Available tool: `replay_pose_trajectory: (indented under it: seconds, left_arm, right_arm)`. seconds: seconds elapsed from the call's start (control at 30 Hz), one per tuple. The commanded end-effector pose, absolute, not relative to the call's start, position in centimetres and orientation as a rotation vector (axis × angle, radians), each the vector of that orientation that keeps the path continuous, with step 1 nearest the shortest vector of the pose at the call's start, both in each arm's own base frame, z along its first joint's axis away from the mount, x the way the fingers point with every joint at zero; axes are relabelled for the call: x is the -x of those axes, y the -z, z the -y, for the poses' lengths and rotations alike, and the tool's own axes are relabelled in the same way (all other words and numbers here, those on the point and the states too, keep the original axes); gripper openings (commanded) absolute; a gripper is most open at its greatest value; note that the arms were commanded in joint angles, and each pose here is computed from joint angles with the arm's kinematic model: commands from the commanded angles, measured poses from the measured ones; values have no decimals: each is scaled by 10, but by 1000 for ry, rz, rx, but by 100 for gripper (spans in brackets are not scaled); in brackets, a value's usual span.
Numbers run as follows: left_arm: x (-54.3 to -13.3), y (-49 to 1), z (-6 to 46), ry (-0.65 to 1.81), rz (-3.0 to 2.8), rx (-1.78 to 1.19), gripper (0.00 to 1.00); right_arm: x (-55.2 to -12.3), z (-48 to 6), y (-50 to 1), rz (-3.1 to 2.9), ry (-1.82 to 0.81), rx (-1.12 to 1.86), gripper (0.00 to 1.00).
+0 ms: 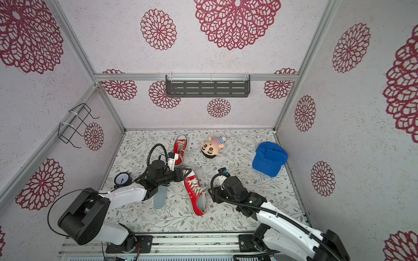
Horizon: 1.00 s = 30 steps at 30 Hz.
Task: Remove the insole from the shoe
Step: Pick up the shoe at the center of the board, then remove the insole from the shoe.
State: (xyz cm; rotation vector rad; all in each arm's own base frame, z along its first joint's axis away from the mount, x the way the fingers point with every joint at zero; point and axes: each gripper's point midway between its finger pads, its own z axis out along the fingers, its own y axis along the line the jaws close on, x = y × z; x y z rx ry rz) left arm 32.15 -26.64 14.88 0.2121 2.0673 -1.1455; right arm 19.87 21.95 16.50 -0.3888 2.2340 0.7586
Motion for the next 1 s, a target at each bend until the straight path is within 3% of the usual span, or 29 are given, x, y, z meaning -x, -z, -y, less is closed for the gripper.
replay_pose_trajectory:
  seconds: [0.0, 0.13, 0.33, 0.6, 0.97]
  left_arm:
    - [-312, -183, 276, 1165, -1881, -410, 11]
    - [-318, -186, 274, 1125, -1855, -398, 9]
    - [-326, -188, 269, 1077, -1848, -351, 7]
    - [-321, -199, 268, 1063, -1801, -381, 5]
    - [-305, -209, 274, 1068, -1689, -492, 3]
  right_arm:
    - [-180, -216, -192, -2187, -868, 411, 60]
    - [-165, -243, -184, -2219, -1082, 364, 36]
    - [-153, -292, -137, -2353, -1065, 468, 19]
    - [-168, -314, -106, -2409, -966, 517, 18]
    - [-202, -306, -82, -2425, -903, 403, 29]
